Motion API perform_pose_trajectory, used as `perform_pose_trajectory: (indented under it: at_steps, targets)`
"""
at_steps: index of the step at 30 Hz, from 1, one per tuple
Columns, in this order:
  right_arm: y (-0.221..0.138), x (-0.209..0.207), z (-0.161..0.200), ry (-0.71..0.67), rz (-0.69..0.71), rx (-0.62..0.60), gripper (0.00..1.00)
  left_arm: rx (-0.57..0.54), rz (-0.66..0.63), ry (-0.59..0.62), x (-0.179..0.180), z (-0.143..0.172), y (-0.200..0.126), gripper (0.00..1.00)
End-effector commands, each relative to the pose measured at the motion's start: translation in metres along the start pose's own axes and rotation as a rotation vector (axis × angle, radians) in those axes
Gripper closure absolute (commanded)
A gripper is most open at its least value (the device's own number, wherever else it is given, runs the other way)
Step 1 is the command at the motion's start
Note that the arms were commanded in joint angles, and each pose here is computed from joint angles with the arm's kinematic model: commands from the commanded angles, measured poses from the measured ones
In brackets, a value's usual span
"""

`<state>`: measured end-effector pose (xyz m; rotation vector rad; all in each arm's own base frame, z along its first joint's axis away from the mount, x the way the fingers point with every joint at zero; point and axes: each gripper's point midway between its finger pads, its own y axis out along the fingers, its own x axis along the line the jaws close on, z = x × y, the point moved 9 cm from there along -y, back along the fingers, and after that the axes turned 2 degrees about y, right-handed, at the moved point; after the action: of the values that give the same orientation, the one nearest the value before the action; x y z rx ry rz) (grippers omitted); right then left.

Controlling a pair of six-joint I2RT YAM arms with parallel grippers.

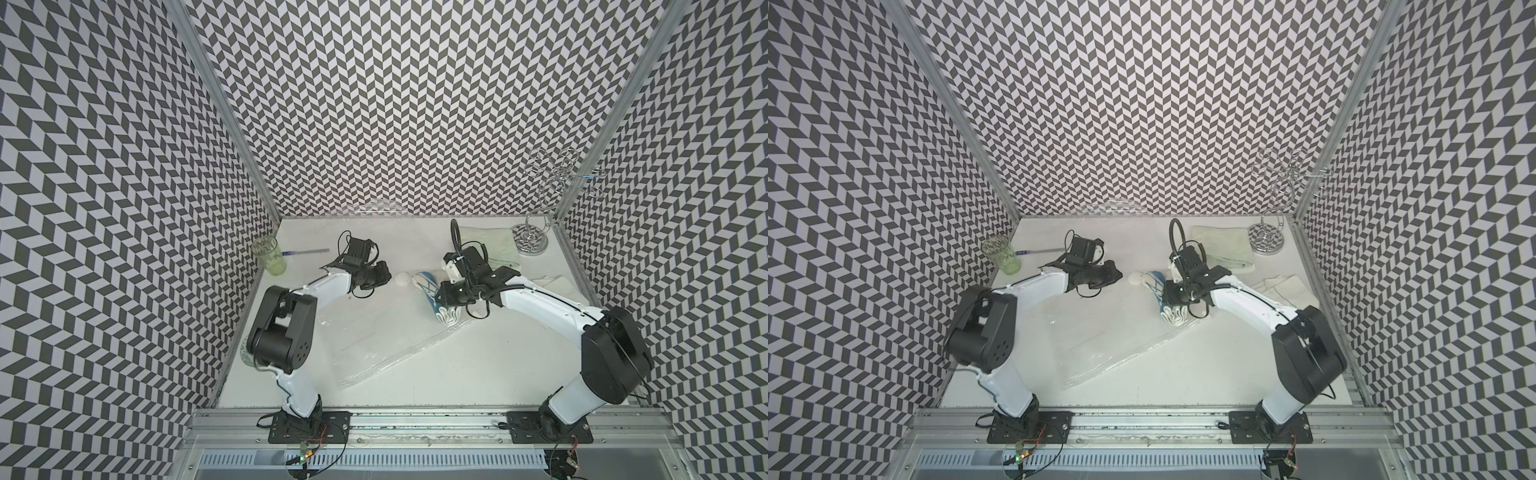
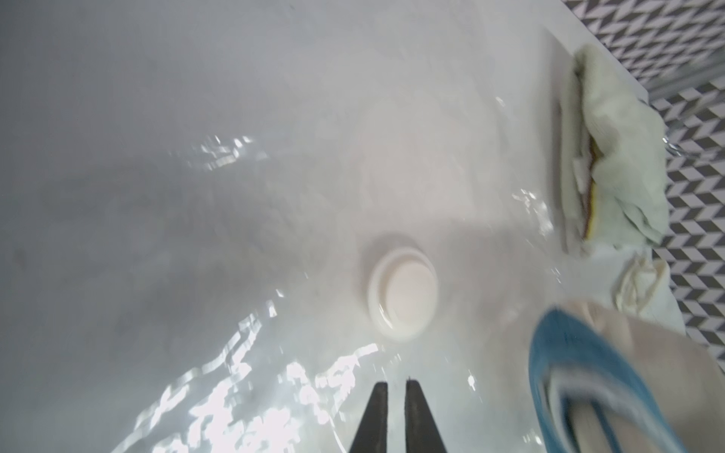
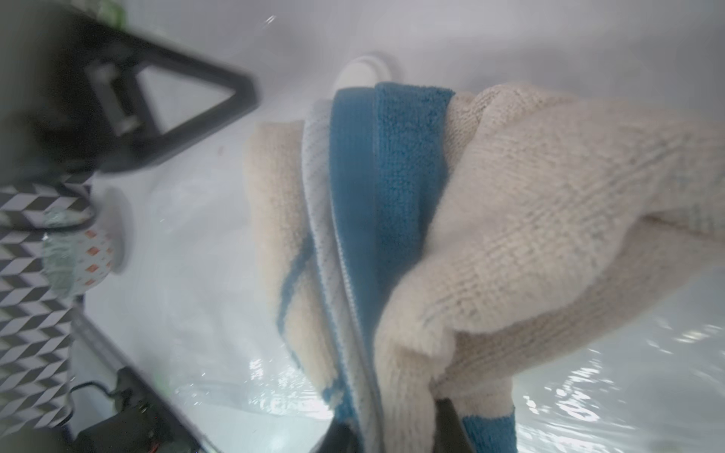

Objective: Place the folded towel into the vacuum bag
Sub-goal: Pick up the towel from the vacuum bag.

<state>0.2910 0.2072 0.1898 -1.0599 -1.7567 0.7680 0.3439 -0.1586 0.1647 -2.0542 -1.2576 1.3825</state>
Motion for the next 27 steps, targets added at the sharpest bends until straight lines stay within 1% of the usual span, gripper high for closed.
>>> perform_pose_trajectory:
  at_steps: [1,4,7,12,15,17,19,22,24,27]
  targets:
    - [0.014,-0.026,-0.002,-0.004,0.202,-0.009,0.94,0.05,-0.027,-0.066,0.009,0.052,-0.011,0.88]
    - [0.026,-0.03,-0.009,0.013,0.242,-0.026,0.95,0.061,-0.062,-0.125,0.028,0.086,-0.015,0.9]
    - [0.041,-0.035,-0.006,0.026,0.246,-0.004,0.96,0.072,-0.106,-0.136,0.041,0.096,-0.01,0.9]
    - [0.055,-0.05,0.024,0.06,0.242,0.074,0.96,0.077,-0.111,-0.185,0.058,0.099,0.004,0.9]
    - [0.053,-0.059,0.049,0.088,0.228,0.107,0.97,0.101,-0.119,-0.176,0.061,0.094,0.023,0.9]
    - [0.051,-0.061,0.056,0.09,0.207,0.113,0.97,0.128,-0.112,-0.159,0.058,0.089,0.038,0.9]
    - [0.048,-0.059,0.051,0.068,0.209,0.091,0.97,0.145,-0.104,-0.136,0.053,0.083,0.05,0.91]
    - [0.043,-0.05,0.028,0.037,0.216,0.058,0.97,0.151,-0.108,-0.099,0.047,0.073,0.054,0.91]
    - [0.033,-0.039,0.012,0.021,0.186,0.02,0.97,0.158,-0.121,-0.071,0.045,0.069,0.049,0.91]
    - [0.008,-0.021,-0.006,0.01,0.126,-0.035,0.97,0.149,-0.111,-0.014,0.03,0.059,0.029,0.88]
